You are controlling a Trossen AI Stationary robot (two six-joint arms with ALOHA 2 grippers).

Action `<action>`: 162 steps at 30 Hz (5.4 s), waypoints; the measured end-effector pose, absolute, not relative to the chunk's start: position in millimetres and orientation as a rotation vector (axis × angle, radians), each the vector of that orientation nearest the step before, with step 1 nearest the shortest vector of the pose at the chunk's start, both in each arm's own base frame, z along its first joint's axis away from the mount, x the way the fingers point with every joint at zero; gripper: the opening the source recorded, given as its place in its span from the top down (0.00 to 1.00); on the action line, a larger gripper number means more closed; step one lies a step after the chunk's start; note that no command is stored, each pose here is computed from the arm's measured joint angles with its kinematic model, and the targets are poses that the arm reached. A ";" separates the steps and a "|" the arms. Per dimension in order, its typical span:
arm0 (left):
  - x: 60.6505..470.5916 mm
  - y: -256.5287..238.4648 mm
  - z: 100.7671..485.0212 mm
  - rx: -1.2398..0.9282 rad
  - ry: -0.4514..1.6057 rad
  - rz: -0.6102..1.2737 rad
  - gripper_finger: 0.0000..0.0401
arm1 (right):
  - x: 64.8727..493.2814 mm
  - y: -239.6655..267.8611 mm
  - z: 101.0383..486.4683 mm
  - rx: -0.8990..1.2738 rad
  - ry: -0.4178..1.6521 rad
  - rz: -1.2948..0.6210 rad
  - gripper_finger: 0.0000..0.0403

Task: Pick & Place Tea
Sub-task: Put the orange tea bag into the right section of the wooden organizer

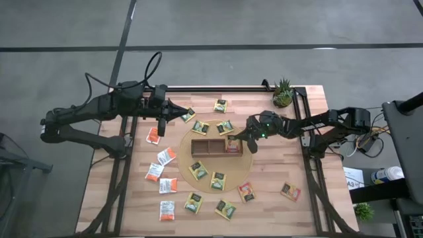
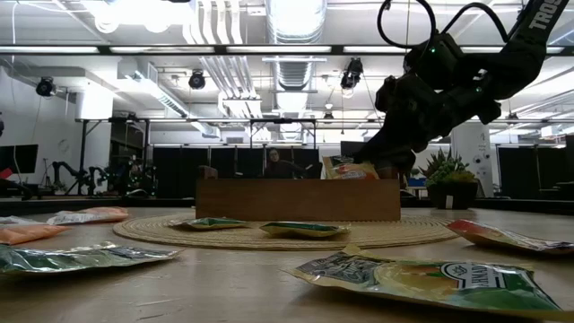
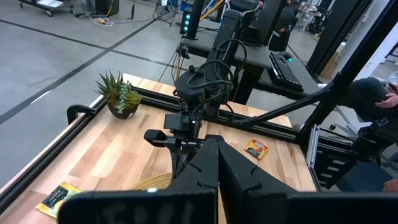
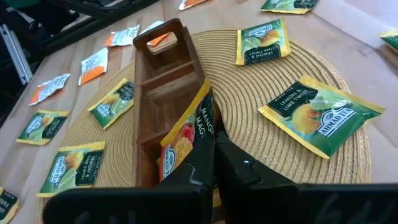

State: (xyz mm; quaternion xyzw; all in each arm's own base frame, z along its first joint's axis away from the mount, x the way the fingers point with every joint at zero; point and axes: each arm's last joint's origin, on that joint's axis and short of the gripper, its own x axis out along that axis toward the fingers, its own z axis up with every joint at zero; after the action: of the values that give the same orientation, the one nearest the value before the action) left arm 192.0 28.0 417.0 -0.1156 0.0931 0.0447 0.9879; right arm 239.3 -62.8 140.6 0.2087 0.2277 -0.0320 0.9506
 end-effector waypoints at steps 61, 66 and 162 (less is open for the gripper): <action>150.7 23.2 425.9 -0.116 0.171 0.139 1.00 | 318.7 -48.4 205.7 0.313 1.052 0.283 0.98; 148.2 22.9 419.0 -0.119 0.182 0.144 1.00 | 326.5 -49.9 192.6 0.310 1.090 0.291 0.98; 150.6 23.3 414.0 -0.150 0.166 0.148 1.00 | 345.6 -48.7 161.0 0.150 1.204 -0.026 0.98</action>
State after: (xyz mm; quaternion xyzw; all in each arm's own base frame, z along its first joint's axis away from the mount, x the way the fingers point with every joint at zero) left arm 150.6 23.3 414.0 -0.0750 0.0826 0.0735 0.9910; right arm 345.6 -48.7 161.0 0.0704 0.5658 -0.0120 0.8214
